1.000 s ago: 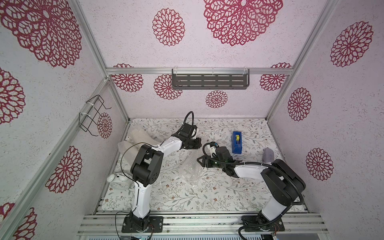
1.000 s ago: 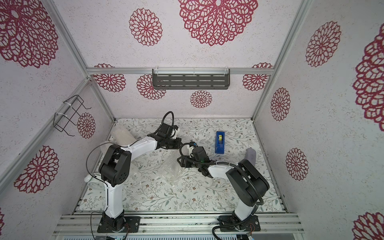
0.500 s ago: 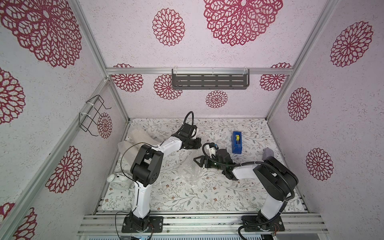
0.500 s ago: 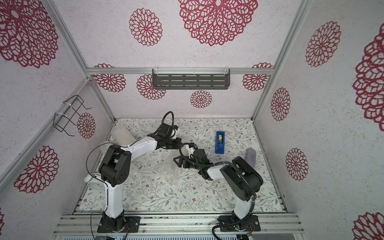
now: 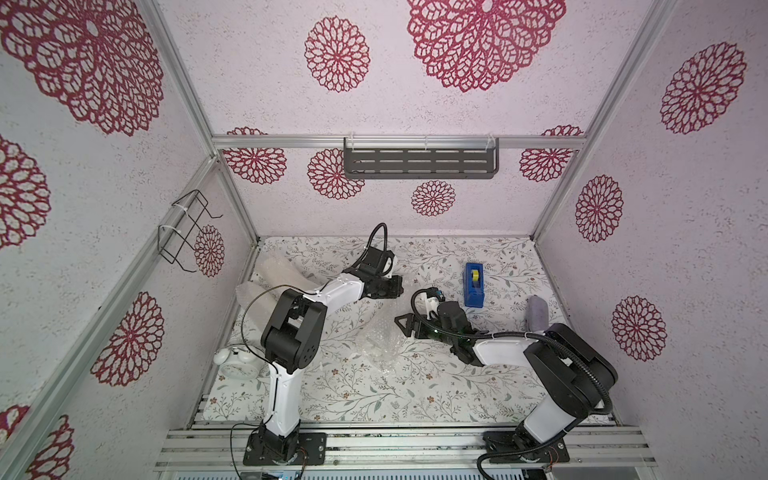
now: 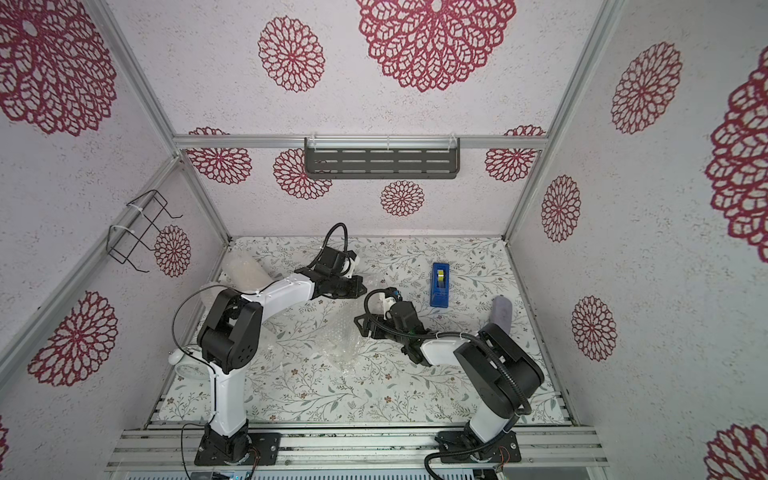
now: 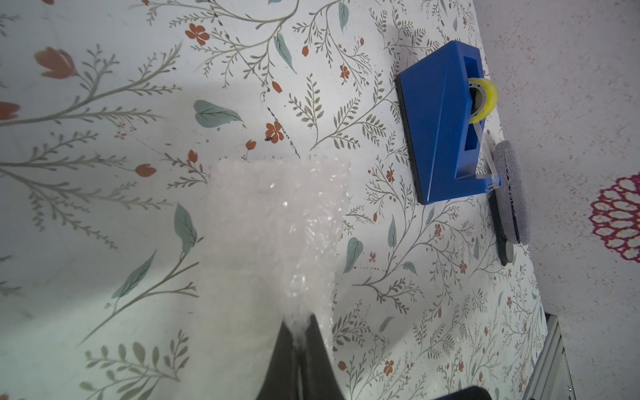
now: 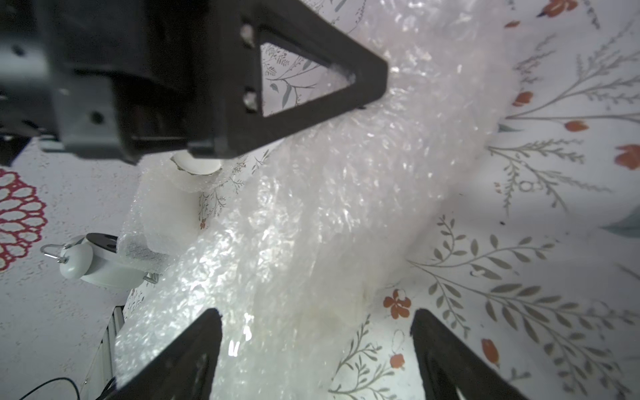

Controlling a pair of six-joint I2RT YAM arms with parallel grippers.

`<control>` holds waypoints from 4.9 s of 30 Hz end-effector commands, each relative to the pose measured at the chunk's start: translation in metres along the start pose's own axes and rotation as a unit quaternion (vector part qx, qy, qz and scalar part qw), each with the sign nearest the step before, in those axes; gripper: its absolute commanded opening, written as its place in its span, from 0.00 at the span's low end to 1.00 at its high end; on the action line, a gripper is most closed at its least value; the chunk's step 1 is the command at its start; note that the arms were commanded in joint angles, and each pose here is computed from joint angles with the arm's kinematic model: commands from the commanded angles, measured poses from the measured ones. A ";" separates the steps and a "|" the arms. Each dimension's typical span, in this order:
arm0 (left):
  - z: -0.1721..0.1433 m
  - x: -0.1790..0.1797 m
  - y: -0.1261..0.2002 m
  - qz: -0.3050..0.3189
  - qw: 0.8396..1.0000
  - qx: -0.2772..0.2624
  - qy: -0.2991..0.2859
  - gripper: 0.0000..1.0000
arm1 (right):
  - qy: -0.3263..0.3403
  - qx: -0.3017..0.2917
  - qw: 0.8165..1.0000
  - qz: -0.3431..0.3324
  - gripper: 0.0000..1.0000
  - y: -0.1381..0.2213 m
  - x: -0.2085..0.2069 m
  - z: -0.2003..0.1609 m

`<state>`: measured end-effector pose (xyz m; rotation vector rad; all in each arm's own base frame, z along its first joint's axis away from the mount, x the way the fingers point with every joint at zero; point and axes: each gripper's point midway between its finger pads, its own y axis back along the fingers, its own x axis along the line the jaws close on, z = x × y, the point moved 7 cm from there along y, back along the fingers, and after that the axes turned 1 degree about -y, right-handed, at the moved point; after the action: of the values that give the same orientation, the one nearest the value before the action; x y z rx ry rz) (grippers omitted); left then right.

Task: Wrap vases in bubble wrap
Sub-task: Stick the tape on the bubble wrap, then move the wrapped vase to the center of the board, then reset both arms

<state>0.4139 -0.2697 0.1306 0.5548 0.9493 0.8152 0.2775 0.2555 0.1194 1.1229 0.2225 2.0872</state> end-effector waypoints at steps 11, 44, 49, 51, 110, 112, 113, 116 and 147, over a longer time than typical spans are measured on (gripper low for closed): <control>-0.041 0.020 -0.018 0.045 0.995 0.079 0.029 0.02 | 0.038 0.025 0.998 0.054 0.65 -0.037 0.010 -0.005; -0.042 -0.012 0.090 0.104 0.986 0.040 -0.125 0.98 | 0.094 -0.098 0.982 -0.129 0.98 0.108 -0.037 0.032; -0.053 -0.004 0.083 0.140 0.972 0.094 -0.161 0.98 | 0.092 -0.104 0.982 -0.126 0.99 0.110 -0.039 0.037; -0.055 0.004 0.077 0.163 0.966 0.115 -0.165 0.98 | 0.091 -0.105 0.983 -0.119 0.99 0.109 -0.037 0.037; 0.056 0.122 0.213 0.353 0.891 -0.236 0.159 0.98 | 0.083 -0.250 0.819 -0.509 0.99 0.215 -0.129 0.059; 0.042 0.115 0.229 0.369 0.879 -0.269 0.141 0.98 | 0.097 -0.249 0.811 -0.521 0.99 0.213 -0.134 0.063; 0.033 0.115 0.236 0.378 0.871 -0.283 0.136 0.98 | 0.106 -0.253 0.806 -0.525 0.99 0.211 -0.137 0.064; 0.006 0.117 0.254 0.409 0.848 -0.313 0.121 0.98 | 0.137 -0.263 0.799 -0.524 0.99 0.205 -0.146 0.063; -0.089 0.204 0.222 0.436 0.799 -0.408 -0.068 0.98 | 0.190 -0.297 0.849 -0.393 0.99 0.171 -0.186 0.080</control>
<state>0.3190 0.0300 0.1349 0.3567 0.1461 1.8902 0.3080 -0.0069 0.1132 0.1932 0.2526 1.4175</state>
